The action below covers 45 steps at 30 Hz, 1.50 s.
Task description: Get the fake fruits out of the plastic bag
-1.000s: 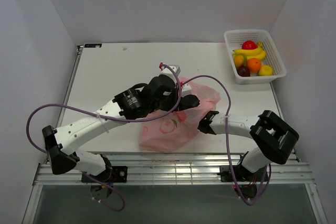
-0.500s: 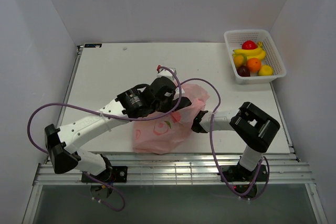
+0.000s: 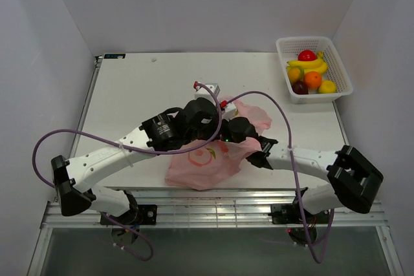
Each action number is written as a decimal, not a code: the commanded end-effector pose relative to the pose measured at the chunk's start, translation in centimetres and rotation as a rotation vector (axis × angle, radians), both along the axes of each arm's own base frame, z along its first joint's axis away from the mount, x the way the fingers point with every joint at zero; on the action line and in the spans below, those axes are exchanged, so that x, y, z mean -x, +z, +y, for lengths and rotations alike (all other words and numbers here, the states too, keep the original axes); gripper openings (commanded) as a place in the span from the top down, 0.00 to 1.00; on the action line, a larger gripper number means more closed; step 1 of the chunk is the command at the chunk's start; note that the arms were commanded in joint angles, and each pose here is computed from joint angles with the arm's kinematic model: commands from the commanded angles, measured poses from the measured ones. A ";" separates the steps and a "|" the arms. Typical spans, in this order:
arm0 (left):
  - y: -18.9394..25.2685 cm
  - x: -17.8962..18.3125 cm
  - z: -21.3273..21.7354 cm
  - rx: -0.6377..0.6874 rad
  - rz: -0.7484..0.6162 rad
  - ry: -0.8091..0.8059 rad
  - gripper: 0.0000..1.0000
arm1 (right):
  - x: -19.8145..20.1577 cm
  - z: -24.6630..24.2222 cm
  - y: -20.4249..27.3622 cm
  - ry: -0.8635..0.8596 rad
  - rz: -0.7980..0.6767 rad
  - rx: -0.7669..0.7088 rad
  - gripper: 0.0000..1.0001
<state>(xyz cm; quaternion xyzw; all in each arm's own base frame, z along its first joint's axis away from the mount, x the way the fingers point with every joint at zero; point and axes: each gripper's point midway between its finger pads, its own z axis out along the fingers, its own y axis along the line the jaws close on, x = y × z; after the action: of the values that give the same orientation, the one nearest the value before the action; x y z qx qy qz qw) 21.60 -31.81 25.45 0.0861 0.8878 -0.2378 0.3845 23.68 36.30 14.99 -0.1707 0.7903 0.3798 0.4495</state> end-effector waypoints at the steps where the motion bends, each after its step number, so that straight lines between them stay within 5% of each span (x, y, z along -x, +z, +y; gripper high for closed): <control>1: 2.0 -0.6 1.8 0.030 -0.054 0.072 1.00 | 1.3 -1.9 2.3 0.020 -0.065 -0.011 0.92; 12: 2.2 -0.2 2.5 0.045 -0.083 0.053 1.00 | 1.9 -10.0 3.3 -0.157 -0.148 0.106 0.89; 20: 1.6 0.7 0.4 0.061 -0.075 -0.081 1.00 | 1.5 -8.8 -0.3 -0.144 -0.072 0.181 0.59; 21: 1.6 0.9 0.1 0.066 -0.069 -0.097 1.00 | 1.3 -8.4 -0.1 -0.140 -0.071 0.174 0.53; 23: 1.4 1.0 -0.7 0.081 -0.059 -0.121 1.00 | 1.0 -7.6 -1.0 -0.143 -0.043 0.172 0.22; 27: 1.3 2.0 -2.9 0.135 -0.015 -0.210 1.00 | 0.9 -5.8 -2.3 -0.150 0.043 0.108 0.00; 31: 1.0 2.1 -3.3 0.137 -0.003 -0.217 1.00 | 0.4 -6.1 -3.6 -0.214 0.118 0.162 0.10; 45: 0.8 2.0 -3.2 0.161 -0.014 -0.205 1.00 | 3.5 -12.0 -4.5 -0.296 0.231 0.332 0.10</control>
<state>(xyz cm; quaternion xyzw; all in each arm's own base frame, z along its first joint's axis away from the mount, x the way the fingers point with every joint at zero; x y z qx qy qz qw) 19.98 -35.00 24.80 0.1484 0.8631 -0.3224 0.3592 21.00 25.19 11.27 -0.0906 0.8885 0.2102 0.3978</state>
